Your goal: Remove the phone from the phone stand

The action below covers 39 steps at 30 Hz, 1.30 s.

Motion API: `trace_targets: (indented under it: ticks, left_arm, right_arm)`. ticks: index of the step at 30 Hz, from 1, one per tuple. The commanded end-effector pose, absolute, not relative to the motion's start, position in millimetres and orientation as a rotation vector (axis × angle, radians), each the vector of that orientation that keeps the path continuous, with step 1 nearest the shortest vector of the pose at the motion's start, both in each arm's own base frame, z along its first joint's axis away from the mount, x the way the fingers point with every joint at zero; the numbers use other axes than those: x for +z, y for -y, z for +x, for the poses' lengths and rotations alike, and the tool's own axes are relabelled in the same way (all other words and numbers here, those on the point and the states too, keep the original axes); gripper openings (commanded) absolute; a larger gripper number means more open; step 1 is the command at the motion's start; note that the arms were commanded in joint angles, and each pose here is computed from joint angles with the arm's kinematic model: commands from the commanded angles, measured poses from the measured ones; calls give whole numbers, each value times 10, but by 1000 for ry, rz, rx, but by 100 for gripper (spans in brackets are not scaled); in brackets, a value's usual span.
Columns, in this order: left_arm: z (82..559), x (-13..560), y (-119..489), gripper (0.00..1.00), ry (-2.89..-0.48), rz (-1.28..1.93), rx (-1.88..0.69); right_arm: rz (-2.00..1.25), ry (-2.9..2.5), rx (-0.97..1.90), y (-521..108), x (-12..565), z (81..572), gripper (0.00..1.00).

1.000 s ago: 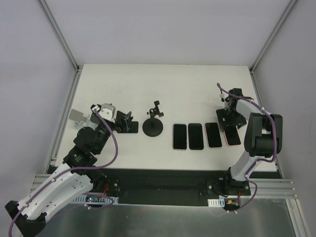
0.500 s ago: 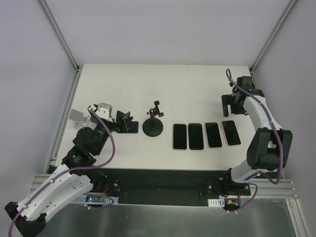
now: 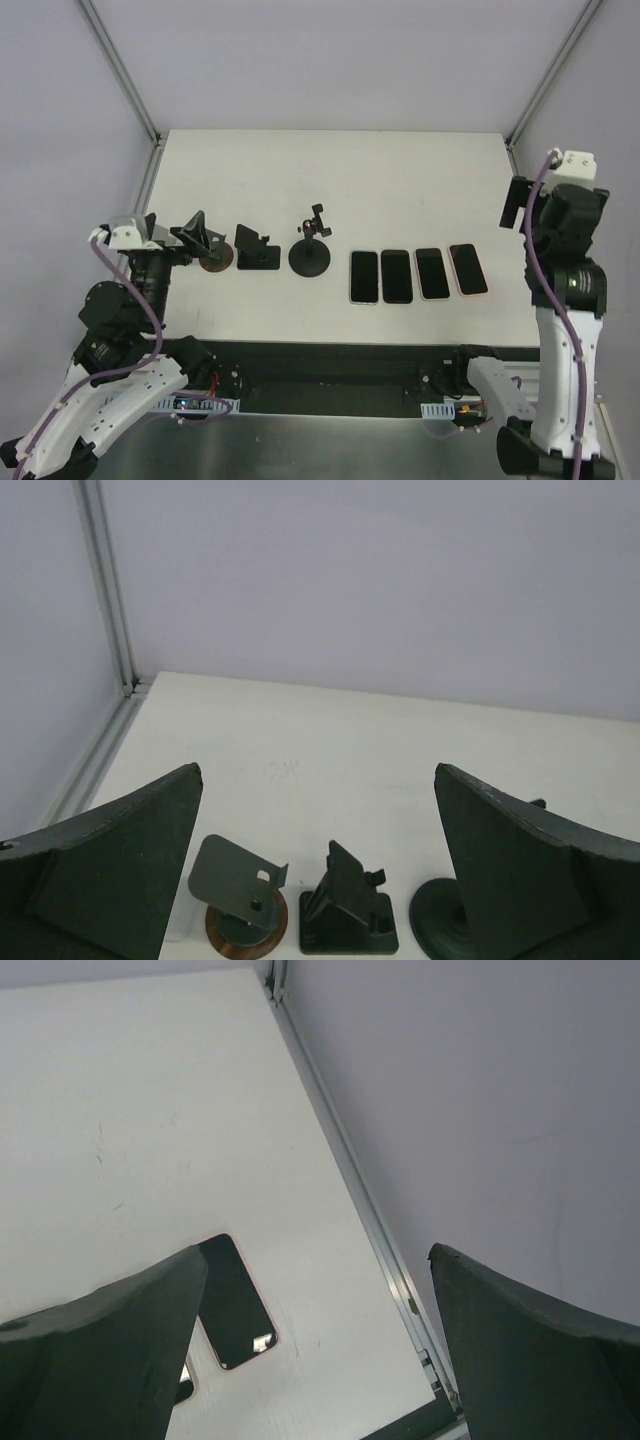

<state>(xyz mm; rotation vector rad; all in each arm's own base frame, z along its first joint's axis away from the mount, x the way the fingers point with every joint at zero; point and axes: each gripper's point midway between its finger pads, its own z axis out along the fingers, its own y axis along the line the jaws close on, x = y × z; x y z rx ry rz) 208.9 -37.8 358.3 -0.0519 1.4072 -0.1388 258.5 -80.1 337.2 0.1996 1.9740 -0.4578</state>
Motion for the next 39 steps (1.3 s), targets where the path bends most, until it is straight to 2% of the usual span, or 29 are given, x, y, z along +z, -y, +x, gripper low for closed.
trace_targets:
  ticks: [1, 9, 17, 32, 39]
  left_arm:
    - [1912, 3816, 23, 99, -1344, -133, -54]
    - [1651, 3946, -320, 99, -1276, -239, -38]
    - [1525, 3797, -456, 99, -1290, -319, -72]
    - [1600, 3637, -296, 99, -1382, -300, -118]
    - [1738, 3457, -149, 99, -1439, -290, -122]
  right_arm:
    - [209, -1850, -557, 930, 3501, 2175, 96]
    - [128, -1512, -520, 796, 3705, 1588, 96]
    - [163, -1444, -523, 817, 3594, 1112, 96]
    - [178, -1445, -464, 768, 3534, 709, 96]
    - [166, -1501, -442, 754, 3547, 696, 96]
